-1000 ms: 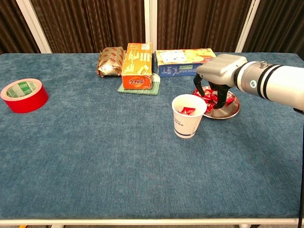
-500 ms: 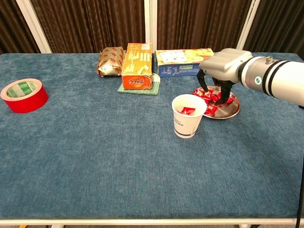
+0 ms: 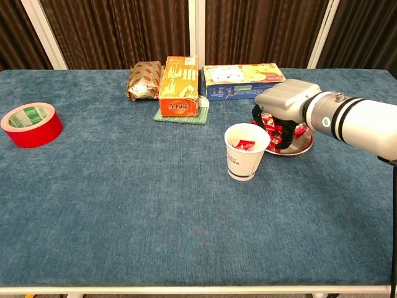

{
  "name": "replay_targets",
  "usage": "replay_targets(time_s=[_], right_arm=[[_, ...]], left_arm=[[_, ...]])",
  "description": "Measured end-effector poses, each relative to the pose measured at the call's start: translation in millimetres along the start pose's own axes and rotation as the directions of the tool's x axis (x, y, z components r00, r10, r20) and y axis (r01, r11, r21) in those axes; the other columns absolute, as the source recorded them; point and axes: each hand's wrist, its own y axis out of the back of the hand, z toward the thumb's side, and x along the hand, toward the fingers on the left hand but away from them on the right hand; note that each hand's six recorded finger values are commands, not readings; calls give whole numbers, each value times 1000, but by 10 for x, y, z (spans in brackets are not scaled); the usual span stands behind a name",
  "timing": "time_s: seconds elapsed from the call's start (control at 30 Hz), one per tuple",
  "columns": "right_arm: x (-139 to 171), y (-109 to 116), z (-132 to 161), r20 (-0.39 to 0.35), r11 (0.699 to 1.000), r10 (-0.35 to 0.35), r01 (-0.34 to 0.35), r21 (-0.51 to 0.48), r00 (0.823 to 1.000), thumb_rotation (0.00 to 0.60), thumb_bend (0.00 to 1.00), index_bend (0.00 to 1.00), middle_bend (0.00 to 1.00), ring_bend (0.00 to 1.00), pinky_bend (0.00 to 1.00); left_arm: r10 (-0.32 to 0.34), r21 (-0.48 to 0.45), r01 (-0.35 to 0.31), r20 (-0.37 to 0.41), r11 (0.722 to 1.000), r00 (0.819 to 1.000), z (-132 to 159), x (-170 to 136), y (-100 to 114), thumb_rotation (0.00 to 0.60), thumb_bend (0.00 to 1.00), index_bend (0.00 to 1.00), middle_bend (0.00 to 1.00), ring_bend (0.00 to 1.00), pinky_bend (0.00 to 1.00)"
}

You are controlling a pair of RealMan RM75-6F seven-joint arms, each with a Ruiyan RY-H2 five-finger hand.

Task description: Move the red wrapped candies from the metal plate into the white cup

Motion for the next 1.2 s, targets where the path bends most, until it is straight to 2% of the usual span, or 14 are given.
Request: replay_targets(time_s=[0.23,0.57,0.9,1.2], right_arm=[[-28,-25,-64,14,1000,-3,3,15,1000,600,131,467,1000,1000,1000],[-93,-130,-132,27,999,29,-30,32,999,600,133,476,1000,1000,1000],[-120,-164,-43,5,999,37,-37,19,999,600,138,501,1000,1000,1000],[-116,-128,-41,7,1000,18,-18,12,1000,600,189,653,1000,1000,1000]], left_arm=[[-4,-4,4,3,1000,1000,-10,19,-23,600,136,126,75,34,111],[-1,-3,1,-6,1000,1000,-39,0,-23,600,136,126,75,34,111],[-3,-9,3,-9,1000,1000,-57,2,-29,600,136,126,75,34,111],[-2,-17,2,-7,1000,1000,-59,19,-25,599,134,126,75,34,111]])
